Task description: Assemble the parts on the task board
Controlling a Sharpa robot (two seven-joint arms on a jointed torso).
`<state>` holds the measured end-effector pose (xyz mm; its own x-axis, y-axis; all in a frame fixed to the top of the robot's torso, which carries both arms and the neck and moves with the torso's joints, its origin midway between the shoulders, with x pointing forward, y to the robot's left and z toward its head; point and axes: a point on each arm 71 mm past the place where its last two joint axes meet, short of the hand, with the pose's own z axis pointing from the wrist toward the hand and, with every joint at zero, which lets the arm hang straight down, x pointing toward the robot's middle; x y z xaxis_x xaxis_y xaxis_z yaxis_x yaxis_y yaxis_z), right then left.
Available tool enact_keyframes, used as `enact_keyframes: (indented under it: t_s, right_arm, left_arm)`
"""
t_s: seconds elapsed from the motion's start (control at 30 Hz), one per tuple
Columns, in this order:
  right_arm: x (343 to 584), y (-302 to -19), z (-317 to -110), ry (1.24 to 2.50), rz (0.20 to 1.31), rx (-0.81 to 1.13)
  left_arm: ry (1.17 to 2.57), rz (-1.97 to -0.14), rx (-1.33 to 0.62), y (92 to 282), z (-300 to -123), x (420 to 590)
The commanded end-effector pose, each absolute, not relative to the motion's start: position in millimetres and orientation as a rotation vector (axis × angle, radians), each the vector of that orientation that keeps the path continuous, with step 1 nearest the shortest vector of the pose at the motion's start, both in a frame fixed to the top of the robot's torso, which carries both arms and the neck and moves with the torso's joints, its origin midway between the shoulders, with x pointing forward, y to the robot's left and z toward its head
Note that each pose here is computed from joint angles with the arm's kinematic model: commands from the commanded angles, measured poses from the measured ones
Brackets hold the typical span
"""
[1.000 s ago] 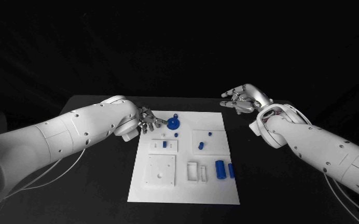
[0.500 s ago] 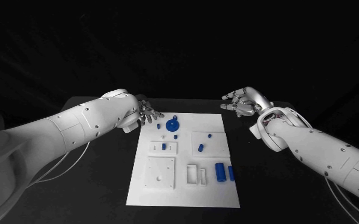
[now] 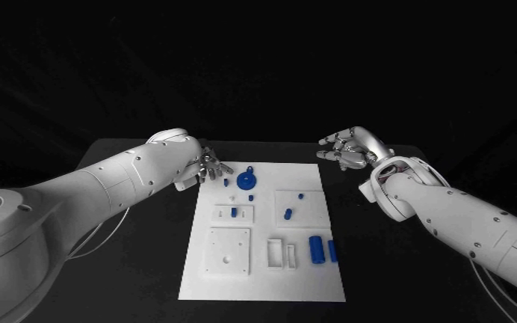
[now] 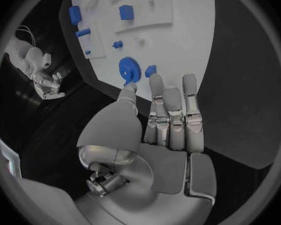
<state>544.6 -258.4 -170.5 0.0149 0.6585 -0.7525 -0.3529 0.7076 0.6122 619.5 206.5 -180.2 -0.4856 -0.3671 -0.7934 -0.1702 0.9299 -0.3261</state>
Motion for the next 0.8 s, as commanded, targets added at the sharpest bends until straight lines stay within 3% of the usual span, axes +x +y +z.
enact_keyframes:
  t_s: [0.03,0.8]
  right_arm:
    - [544.3,-257.7,-167.6,1.328,0.811,0.28]
    - [545.2,-255.8,-164.5,1.322,0.815,0.282]
  left_arm:
    - [2.121,-0.241,-0.332,204.2,-184.1,619.0]
    - [2.173,-0.213,-0.314,204.9,-193.0,618.2]
